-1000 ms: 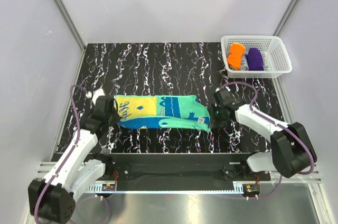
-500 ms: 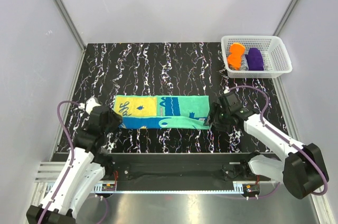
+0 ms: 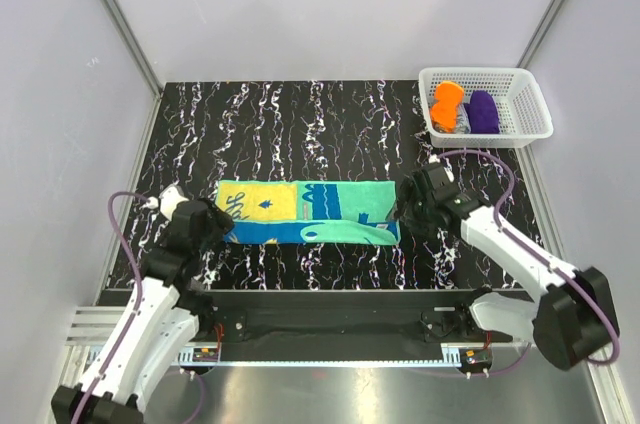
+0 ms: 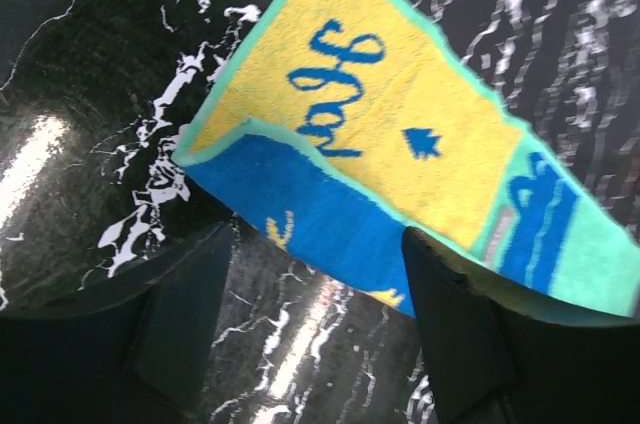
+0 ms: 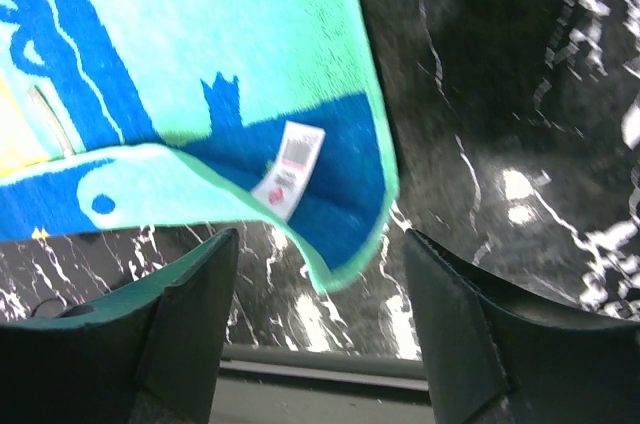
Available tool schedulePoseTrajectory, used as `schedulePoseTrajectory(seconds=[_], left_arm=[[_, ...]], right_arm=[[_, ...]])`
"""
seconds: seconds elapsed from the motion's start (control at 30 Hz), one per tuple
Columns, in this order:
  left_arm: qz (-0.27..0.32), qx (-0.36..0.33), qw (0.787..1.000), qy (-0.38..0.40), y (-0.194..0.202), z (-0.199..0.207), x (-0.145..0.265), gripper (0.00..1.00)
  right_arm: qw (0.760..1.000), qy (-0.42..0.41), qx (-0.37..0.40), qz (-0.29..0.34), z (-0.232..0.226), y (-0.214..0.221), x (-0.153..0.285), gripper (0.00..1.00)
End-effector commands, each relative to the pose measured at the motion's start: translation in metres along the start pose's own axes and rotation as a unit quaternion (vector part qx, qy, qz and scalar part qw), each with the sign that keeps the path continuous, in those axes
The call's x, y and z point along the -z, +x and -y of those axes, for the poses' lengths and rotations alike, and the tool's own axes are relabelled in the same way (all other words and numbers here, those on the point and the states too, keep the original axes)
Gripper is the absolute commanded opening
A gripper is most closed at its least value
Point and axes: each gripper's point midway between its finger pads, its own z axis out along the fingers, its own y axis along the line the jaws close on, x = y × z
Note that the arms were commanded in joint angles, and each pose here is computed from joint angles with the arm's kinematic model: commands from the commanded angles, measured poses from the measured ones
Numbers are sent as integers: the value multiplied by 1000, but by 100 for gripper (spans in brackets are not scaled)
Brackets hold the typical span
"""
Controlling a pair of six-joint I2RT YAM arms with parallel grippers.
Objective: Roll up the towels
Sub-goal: Flatten the towel
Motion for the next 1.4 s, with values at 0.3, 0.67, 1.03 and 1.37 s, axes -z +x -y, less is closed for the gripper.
schedulePoseTrajectory(seconds=[0.3,0.67,1.03,1.37], left_arm=[[26,-9,1000,3,-18,3,-27,44],[27,3,1000,-8,-12,-8,-34,0],[92,10,996,-11,-43,-8,-15,19],[94,0,995,-33,-58,-3,-27,93]], right_arm=[[998,-46,21,-38,-30,5,-39,47],[991,-68,83,-84,-34,61,-28,16],[976,-53,135,-163,-4,154,6,9],[985,-117,127,-25,-41,96,60,75]])
